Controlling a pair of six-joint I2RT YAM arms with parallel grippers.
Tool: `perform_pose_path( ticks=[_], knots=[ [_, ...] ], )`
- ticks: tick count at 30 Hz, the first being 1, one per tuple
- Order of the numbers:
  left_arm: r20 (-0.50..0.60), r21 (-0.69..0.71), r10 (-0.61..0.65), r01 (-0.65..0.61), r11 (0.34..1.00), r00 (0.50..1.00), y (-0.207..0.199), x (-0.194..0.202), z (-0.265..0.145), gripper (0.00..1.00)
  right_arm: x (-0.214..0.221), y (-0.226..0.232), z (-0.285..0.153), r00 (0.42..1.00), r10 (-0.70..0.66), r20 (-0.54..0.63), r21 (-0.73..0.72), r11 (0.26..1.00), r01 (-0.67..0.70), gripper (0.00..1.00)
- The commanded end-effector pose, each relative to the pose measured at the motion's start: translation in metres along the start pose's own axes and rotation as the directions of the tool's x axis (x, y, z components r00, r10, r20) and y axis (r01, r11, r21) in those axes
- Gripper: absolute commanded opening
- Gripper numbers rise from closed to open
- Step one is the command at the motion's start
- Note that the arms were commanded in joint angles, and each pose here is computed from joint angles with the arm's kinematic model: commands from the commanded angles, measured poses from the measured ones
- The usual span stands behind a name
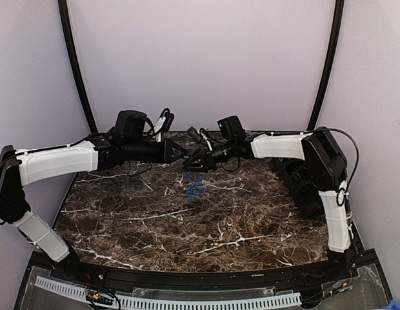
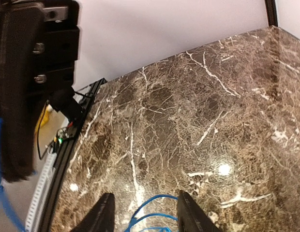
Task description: Untangle the cables
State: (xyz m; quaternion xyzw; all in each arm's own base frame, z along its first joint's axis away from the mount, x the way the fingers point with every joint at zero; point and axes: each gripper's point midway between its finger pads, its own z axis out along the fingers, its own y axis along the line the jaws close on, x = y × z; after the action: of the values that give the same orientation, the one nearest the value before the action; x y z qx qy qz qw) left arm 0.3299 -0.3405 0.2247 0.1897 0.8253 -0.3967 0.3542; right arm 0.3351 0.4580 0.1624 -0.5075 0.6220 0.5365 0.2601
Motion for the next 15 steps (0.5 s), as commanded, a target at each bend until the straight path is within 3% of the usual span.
perform_pose_path(
  ticks=[1, 2, 4, 7, 12, 15],
  knots=[
    [0.159, 0.077, 0.018, -0.030, 0.997, 0.987, -0.042, -0.057, -0.042, 0.00, 0.001, 0.001, 0.012, 0.998, 0.048, 0.045, -0.074, 0.996, -0.044, 0.28],
    [0.168, 0.081, 0.015, -0.029, 0.996, 0.986, -0.045, -0.061, -0.045, 0.00, 0.003, 0.001, 0.013, 0.997, 0.061, 0.043, -0.086, 0.995, -0.057, 0.20],
    [0.203, 0.093, 0.042, -0.062, 0.994, 0.978, -0.062, -0.083, -0.061, 0.00, 0.008, -0.001, 0.015, 0.996, 0.077, 0.038, -0.093, 0.993, -0.073, 0.16],
    [0.223, 0.059, 0.078, -0.093, 0.994, 0.972, -0.075, -0.101, -0.086, 0.00, 0.016, -0.005, 0.018, 0.996, 0.089, 0.030, -0.078, 0.993, -0.087, 0.17],
    [0.353, 0.002, 0.180, -0.193, 0.981, 0.918, -0.108, -0.155, -0.141, 0.00, 0.036, -0.023, 0.022, 0.990, 0.142, -0.010, 0.007, 0.990, -0.142, 0.17],
    [0.415, -0.044, 0.251, -0.256, 0.966, 0.874, -0.126, -0.183, -0.170, 0.00, 0.050, -0.037, 0.024, 0.983, 0.177, -0.044, 0.063, 0.983, -0.175, 0.27]
  ],
)
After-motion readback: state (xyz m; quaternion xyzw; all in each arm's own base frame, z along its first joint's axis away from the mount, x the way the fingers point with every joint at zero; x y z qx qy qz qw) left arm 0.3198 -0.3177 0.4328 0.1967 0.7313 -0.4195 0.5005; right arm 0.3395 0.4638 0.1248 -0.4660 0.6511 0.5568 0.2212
